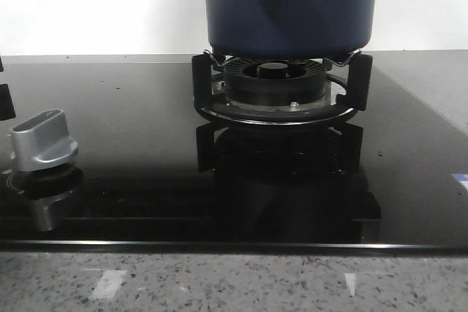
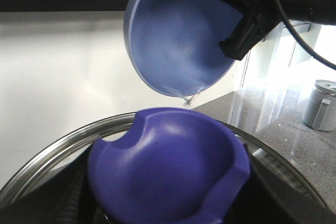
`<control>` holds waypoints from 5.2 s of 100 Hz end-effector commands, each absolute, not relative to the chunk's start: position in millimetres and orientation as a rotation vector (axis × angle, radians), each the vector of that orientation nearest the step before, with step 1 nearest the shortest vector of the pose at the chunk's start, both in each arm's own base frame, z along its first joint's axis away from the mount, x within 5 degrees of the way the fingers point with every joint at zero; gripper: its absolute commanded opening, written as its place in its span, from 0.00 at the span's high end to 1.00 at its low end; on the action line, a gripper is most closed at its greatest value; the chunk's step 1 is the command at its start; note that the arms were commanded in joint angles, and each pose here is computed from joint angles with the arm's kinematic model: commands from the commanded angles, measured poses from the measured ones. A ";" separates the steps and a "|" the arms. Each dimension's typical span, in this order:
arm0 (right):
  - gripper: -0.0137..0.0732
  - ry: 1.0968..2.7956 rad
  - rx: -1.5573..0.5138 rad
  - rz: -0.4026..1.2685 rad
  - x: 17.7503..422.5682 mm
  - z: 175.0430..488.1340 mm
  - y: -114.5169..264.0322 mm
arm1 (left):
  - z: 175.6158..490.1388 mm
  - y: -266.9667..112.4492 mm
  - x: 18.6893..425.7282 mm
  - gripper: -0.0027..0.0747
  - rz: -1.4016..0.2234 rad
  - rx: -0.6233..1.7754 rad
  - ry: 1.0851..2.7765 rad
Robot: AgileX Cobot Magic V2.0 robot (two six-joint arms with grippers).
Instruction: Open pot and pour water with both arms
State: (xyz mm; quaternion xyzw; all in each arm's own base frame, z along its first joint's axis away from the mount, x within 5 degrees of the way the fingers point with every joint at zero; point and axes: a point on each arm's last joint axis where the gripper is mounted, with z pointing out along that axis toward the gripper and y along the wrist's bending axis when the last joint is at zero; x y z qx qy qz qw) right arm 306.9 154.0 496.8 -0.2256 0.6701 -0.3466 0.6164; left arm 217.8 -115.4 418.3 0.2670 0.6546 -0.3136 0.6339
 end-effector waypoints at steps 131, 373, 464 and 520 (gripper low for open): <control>0.90 1.532 -0.538 -0.970 283.8 477.3 163.8 | 440.4 -112.5 207.2 0.49 -0.770 0.561 1.417; 0.92 1.860 0.256 0.117 11.2 443.9 -1.2 | 394.6 -236.2 293.9 0.49 -0.985 0.855 1.395; 0.92 1.905 0.259 0.123 7.0 439.3 -0.3 | 359.5 -247.5 322.4 0.47 -0.930 0.820 1.455; 0.92 1.900 0.257 0.114 23.5 424.8 -1.6 | 418.4 -217.7 292.6 0.26 -0.888 0.811 1.296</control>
